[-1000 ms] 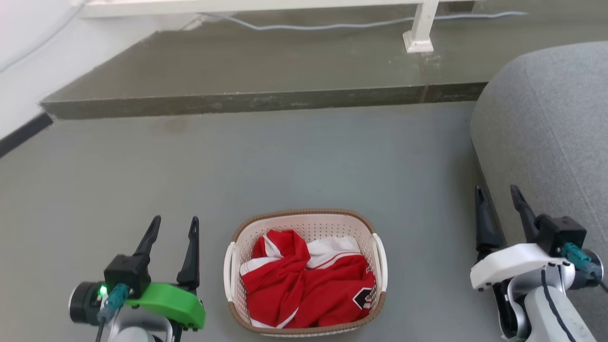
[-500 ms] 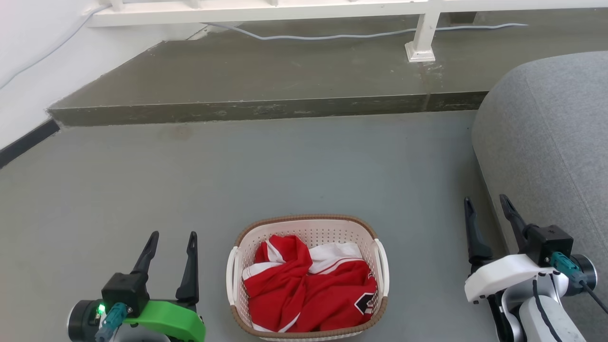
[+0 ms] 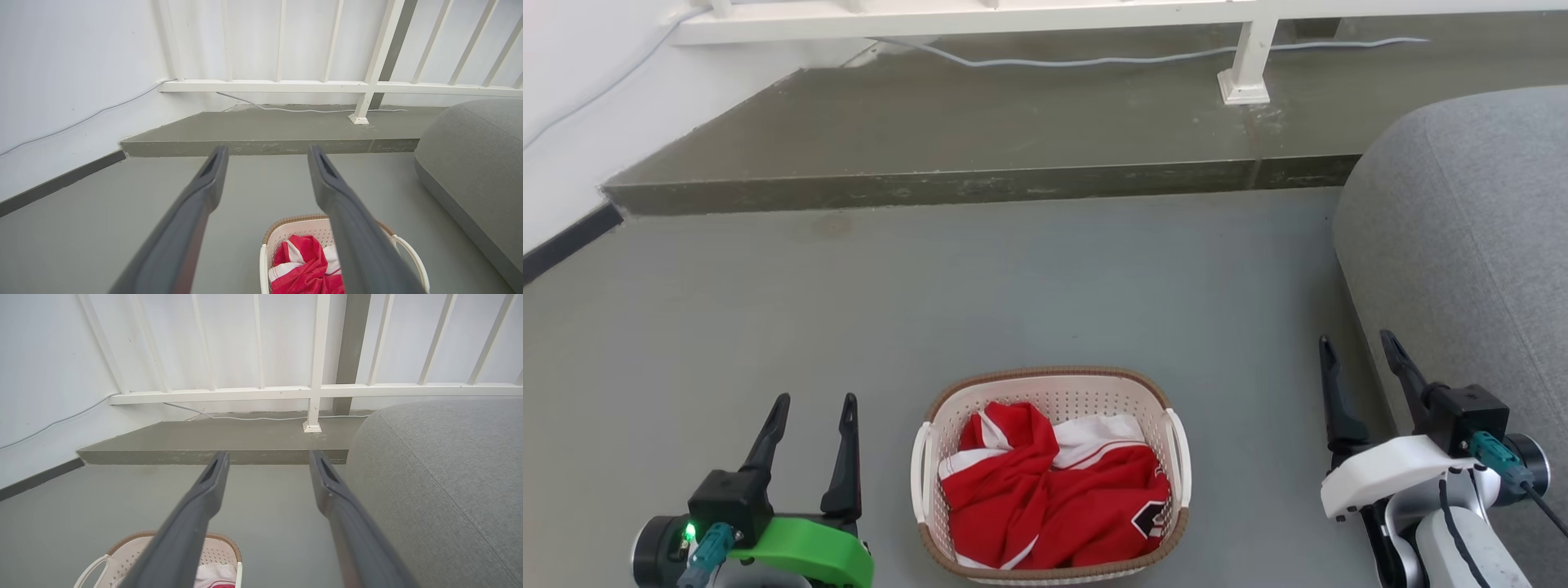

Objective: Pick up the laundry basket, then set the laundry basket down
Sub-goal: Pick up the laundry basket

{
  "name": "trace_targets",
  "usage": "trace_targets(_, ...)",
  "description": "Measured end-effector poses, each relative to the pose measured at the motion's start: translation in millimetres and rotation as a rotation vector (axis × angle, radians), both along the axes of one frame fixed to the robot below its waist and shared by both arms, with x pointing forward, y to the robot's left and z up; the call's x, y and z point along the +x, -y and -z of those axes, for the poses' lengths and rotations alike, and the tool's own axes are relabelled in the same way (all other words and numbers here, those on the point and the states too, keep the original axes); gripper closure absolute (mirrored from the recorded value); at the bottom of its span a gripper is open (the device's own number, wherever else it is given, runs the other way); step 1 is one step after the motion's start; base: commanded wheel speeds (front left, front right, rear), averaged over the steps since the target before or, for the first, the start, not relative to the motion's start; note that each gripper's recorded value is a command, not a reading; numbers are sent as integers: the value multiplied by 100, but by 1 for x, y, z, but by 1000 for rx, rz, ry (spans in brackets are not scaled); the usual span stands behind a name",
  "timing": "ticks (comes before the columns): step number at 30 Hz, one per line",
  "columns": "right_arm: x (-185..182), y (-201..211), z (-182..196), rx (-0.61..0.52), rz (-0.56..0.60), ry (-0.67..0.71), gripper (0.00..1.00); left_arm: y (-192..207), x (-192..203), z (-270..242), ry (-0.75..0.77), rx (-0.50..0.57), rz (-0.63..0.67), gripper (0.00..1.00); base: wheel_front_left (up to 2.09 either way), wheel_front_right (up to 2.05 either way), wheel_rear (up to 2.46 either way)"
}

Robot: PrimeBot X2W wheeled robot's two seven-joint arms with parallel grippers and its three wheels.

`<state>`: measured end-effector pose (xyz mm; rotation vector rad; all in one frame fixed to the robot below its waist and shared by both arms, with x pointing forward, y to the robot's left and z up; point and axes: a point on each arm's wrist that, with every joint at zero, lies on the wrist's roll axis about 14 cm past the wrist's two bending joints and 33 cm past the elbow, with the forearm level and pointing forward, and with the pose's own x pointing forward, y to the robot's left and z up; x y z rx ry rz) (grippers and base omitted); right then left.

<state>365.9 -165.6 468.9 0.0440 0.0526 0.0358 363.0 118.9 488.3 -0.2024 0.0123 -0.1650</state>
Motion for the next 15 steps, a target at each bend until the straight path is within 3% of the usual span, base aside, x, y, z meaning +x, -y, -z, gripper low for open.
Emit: trace_targets(15, 1, -2, 2, 1, -4, -11, 0, 1, 2, -2, -9, 0, 1, 0, 0, 0, 0)
